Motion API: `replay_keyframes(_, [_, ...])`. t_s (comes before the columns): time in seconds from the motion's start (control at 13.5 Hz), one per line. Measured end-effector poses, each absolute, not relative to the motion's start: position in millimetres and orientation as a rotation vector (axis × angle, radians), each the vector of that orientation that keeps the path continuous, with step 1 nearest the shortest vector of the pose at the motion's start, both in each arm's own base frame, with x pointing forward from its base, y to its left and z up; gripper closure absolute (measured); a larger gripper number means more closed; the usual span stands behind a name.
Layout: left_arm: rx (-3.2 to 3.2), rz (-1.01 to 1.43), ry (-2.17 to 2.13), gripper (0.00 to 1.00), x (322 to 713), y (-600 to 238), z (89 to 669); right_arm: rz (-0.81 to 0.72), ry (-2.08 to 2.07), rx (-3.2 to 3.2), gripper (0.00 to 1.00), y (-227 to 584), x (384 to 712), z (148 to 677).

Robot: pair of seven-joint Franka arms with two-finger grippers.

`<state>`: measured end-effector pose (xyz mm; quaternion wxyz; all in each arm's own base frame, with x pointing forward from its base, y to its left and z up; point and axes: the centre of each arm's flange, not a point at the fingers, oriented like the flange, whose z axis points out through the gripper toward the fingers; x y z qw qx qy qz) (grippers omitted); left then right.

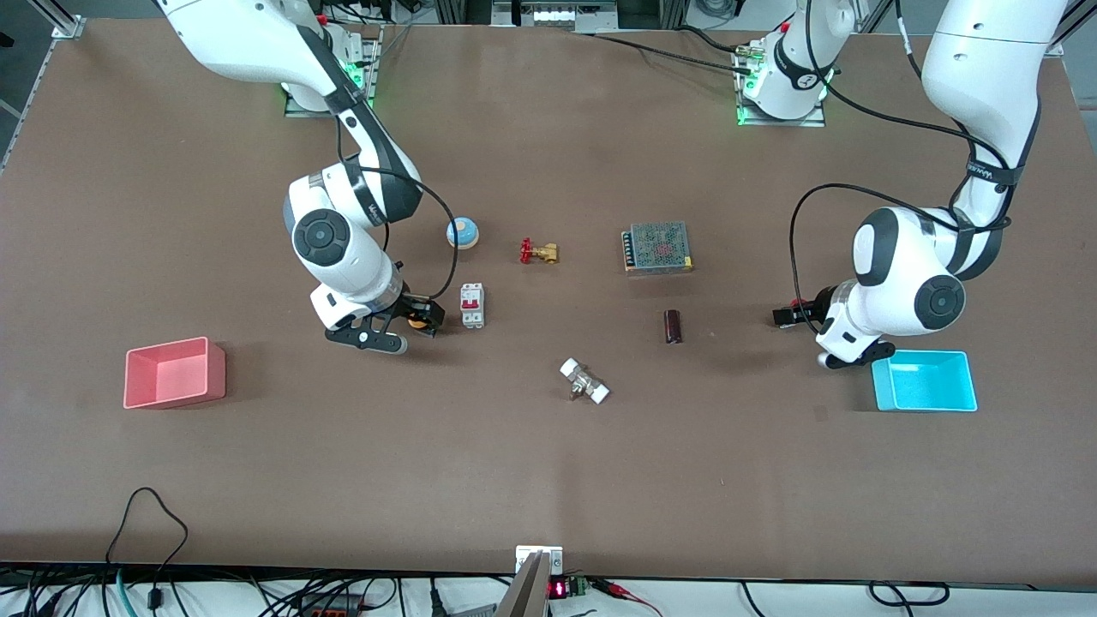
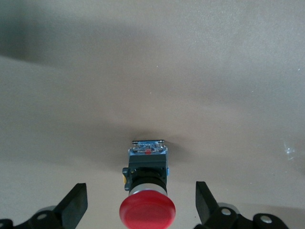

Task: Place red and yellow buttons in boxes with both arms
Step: 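Grasp the yellow button with the right gripper while the left gripper grasps the red, then carry the yellow button to the pink box while the left gripper carries red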

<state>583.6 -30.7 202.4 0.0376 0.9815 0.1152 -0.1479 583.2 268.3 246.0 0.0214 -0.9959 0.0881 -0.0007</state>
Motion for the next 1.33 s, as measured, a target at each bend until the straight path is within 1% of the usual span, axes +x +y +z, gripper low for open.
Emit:
replay_keyframes(0.22, [3.011, -0.462, 0.346, 0.0, 581.2, -30.9, 196.8, -0.003, 0.268, -3.085, 0.0, 268.5, 583.6, 226.1])
replay_keyframes(0.3, [3.011, -0.464, 0.346, 0.04, 580.6, -31.0, 194.8, -0.001, 0.268, -3.086, 0.0, 268.5, 583.6, 221.7])
replay_keyframes(0.37, [3.011, -0.467, 0.345, 0.12, 580.1, -31.2, 192.4, -0.001, 0.266, -3.086, 0.0, 268.7, 583.9, 219.2])
replay_keyframes(0.44, [3.01, -0.471, 0.345, 0.12, 579.7, -31.4, 190.4, -0.001, 0.263, -3.086, 0.01, 268.8, 584.1, 218.3])
replay_keyframes(0.52, [3.01, -0.474, 0.345, 0.2, 579.4, -31.7, 189.2, -0.001, 0.258, -3.087, 0.04, 268.8, 584.2, 218.3])
replay_keyframes(0.59, [3.01, -0.474, 0.345, 0.33, 579.3, -31.7, 188.7, -0.001, 0.254, -3.087, 0.17, 268.8, 584.3, 218.4])
replay_keyframes(0.66, [3.01, -0.475, 0.345, 0.4, 579.3, -31.7, 188.4, -0.002, 0.252, -3.087, 0.28, 268.8, 584.3, 218.5])
replay_keyframes(0.74, [3.01, -0.474, 0.345, 0.4, 579.3, -31.8, 188.4, -0.002, 0.25, -3.087, 0.41, 268.8, 584.4, 218.6])
replay_keyframes(0.89, [3.01, -0.475, 0.344, 0.54, 579.2, -32.0, 188.2, -0.002, 0.243, -3.088, 0.59, 268.7, 584.5, 218.4])
replay_keyframes(0.96, [3.01, -0.475, 0.343, 0.55, 579.1, -32.1, 188.1, 0.0, 0.237, -3.089, 0.59, 268.5, 584.4, 217.7])
replay_keyframes(1.03, [3.01, -0.472, 0.343, 0.58, 579.4, -32.2, 189.5, 0.001, 0.234, -3.089, 0.63, 268.1, 584.5, 216.9])
replay_keyframes(1.11, [3.011, -0.46, 0.343, 0.58, 580.6, -32.1, 191.8, 0.002, 0.232, -3.09, 0.64, 267.5, 584.6, 216.3])
replay_keyframes(1.26, [3.017, -0.386, 0.347, 0.59, 589.0, -30.0, 214.5, -0.007, 0.194, -3.09, 0.64, 265.8, 587.7, 218.7])
replay_keyframes(1.33, [3.02, -0.342, 0.361, 0.59, 594.3, -23.3, 234.9, -0.021, 0.172, -3.088, 0.64, 262.5, 592.2, 223.8])
